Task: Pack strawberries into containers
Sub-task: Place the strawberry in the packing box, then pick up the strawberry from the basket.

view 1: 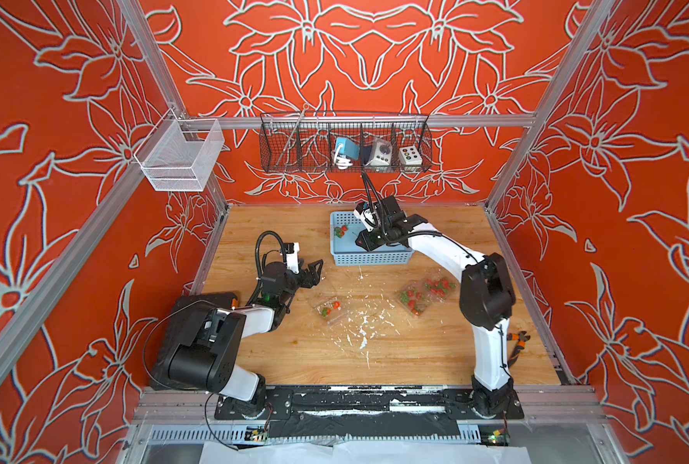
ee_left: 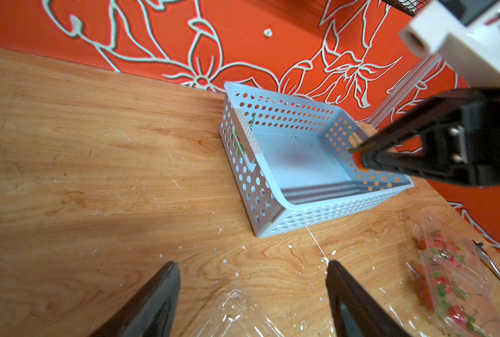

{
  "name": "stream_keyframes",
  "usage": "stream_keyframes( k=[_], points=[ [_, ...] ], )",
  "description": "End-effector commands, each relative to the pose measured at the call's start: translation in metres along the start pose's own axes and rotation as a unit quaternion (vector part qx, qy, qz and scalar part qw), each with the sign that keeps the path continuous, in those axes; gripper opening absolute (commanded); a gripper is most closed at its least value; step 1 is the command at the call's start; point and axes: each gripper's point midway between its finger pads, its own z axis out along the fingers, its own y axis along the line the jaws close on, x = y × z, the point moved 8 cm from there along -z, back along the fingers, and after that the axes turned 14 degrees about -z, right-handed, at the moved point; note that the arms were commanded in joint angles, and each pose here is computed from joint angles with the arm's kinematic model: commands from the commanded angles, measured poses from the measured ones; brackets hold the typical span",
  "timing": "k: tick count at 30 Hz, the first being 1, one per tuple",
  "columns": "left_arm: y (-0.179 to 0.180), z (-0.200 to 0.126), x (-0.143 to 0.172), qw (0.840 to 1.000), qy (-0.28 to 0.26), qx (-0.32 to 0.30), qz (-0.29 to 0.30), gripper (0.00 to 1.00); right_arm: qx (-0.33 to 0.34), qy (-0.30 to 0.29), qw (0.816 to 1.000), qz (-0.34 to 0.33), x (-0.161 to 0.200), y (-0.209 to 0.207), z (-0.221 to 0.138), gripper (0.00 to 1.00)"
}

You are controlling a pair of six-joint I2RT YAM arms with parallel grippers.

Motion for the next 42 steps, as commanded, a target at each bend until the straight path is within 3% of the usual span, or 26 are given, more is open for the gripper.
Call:
stream_keyframes(
  k=[1, 6, 12, 19, 25, 30, 35, 42],
  points=[
    [-0.004, -0.001, -0.01, 1.0, -0.019, 0.005, 0.003, 0.78, -0.042, -0.024, 0.998, -0.048, 0.003, 0.046, -0.008, 0.27],
    [-0.002, -0.001, -0.009, 1.0, -0.021, 0.0, -0.001, 0.78, -0.1, 0.001, 0.992, -0.079, 0.032, 0.1, -0.004, 0.29],
    [-0.001, -0.002, -0.008, 1.0, -0.019, -0.001, -0.003, 0.78, -0.134, 0.019, 0.985, -0.109, 0.047, 0.133, 0.002, 0.3],
    [-0.001, -0.002, -0.008, 1.0, -0.02, -0.001, -0.003, 0.78, -0.128, 0.064, 0.982, -0.124, 0.067, 0.146, 0.015, 0.31],
    [-0.002, -0.003, -0.008, 1.0, -0.02, 0.0, -0.003, 0.78, -0.097, 0.062, 0.985, -0.131, 0.062, 0.142, 0.008, 0.33],
    [-0.002, -0.004, -0.009, 1.0, -0.021, 0.001, -0.002, 0.78, -0.017, 0.044, 0.993, -0.108, 0.032, 0.111, -0.003, 0.37],
    [-0.003, -0.001, -0.008, 1.0, -0.013, 0.008, -0.002, 0.78, 0.039, 0.019, 0.998, -0.053, -0.001, 0.052, -0.002, 0.44],
    [-0.005, 0.007, -0.003, 0.999, 0.013, 0.031, -0.003, 0.78, 0.076, -0.007, 0.997, 0.011, -0.026, -0.032, 0.033, 0.47]
  ],
)
